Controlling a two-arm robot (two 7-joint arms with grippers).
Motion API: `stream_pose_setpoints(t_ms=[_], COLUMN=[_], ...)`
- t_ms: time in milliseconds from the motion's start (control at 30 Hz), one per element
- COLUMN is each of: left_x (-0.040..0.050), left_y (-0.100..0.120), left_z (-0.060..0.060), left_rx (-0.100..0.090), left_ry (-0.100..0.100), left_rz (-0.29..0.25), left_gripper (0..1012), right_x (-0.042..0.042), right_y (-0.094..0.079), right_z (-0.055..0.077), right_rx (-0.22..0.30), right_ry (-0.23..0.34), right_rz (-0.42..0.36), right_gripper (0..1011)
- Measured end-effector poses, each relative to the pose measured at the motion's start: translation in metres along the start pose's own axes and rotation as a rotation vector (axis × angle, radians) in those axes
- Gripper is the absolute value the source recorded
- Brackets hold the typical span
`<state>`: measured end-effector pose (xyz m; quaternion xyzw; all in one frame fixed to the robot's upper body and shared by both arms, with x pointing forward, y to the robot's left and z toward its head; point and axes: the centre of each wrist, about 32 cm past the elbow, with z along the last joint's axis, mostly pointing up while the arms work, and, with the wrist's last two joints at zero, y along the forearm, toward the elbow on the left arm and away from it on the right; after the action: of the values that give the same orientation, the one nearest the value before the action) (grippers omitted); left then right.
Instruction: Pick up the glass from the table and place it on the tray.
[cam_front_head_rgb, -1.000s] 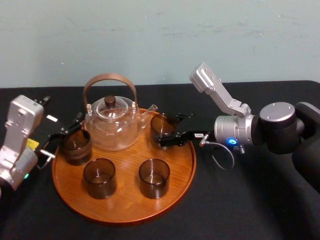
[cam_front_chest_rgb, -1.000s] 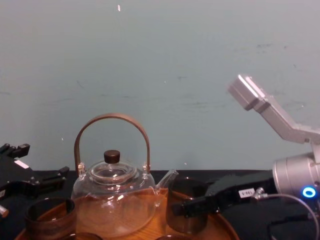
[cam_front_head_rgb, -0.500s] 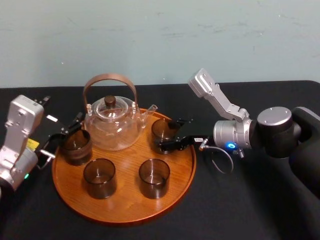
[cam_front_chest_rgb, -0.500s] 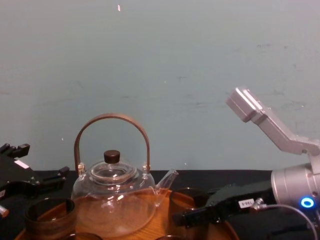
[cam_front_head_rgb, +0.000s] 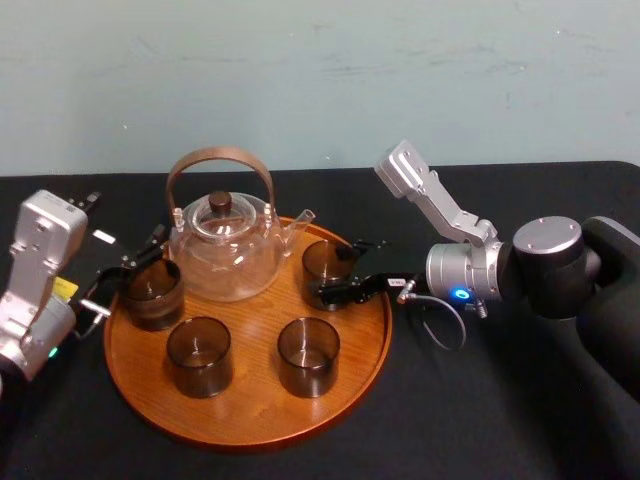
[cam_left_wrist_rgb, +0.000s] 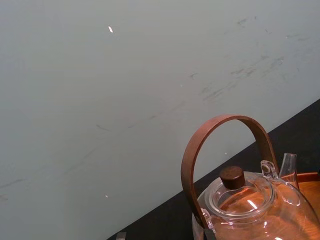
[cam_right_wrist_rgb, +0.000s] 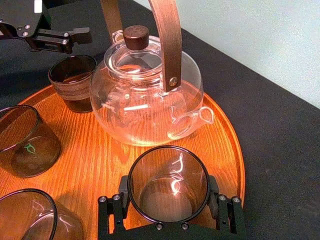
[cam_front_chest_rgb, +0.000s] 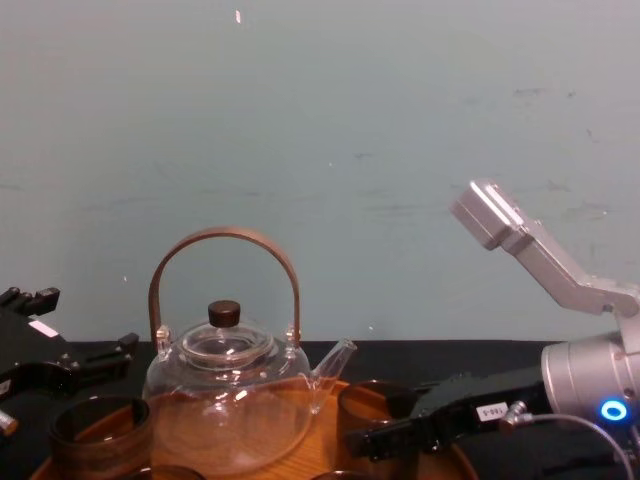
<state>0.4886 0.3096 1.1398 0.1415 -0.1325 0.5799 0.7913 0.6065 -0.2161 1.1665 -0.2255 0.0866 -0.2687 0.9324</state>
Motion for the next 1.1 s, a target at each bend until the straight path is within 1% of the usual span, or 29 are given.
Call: stream_pose_setpoints(t_ms=[133,167,200,267,300,833,933,1100], left_x=[0.0,0.0,0.0,0.0,0.0,0.0,0.0,0.0], left_y=[0.0,0.0,0.0,0.0,0.0,0.0,0.0,0.0], left_z=[0.0,0.0,0.0,0.0,0.0,0.0,0.0,0.0], left_rx=[0.0,0.0,0.0,0.0,0.0,0.0,0.0,0.0], left_ry=[0.0,0.0,0.0,0.0,0.0,0.0,0.0,0.0], left_rz=[0.0,0.0,0.0,0.0,0.0,0.0,0.0,0.0], left_gripper=[1002,1001,1001,1001,1001,1001,1001,1001], right_x=[0.0,0.0001,0.0001,0.0001,0.0001,0.0004,0.0021,0.0014], right_y=[0.0,0.0,0.0,0.0,0.0,-0.001,-0.009,-0.021], right_z=[0.0,0.0,0.0,0.0,0.0,0.0,0.0,-0.002], right_rx=[0.0,-0.002,-0.002,-0.003,-0.003,-0.001,0.016,0.024], right_ry=[0.0,0.001,0.001,0.001,0.001,0.001,0.0,-0.009], right_rz=[0.0,-0.001,-0.001,-0.001,-0.001,0.0,0.021,0.036], right_gripper=[911,938,938,995,1002,1002,1002,1002])
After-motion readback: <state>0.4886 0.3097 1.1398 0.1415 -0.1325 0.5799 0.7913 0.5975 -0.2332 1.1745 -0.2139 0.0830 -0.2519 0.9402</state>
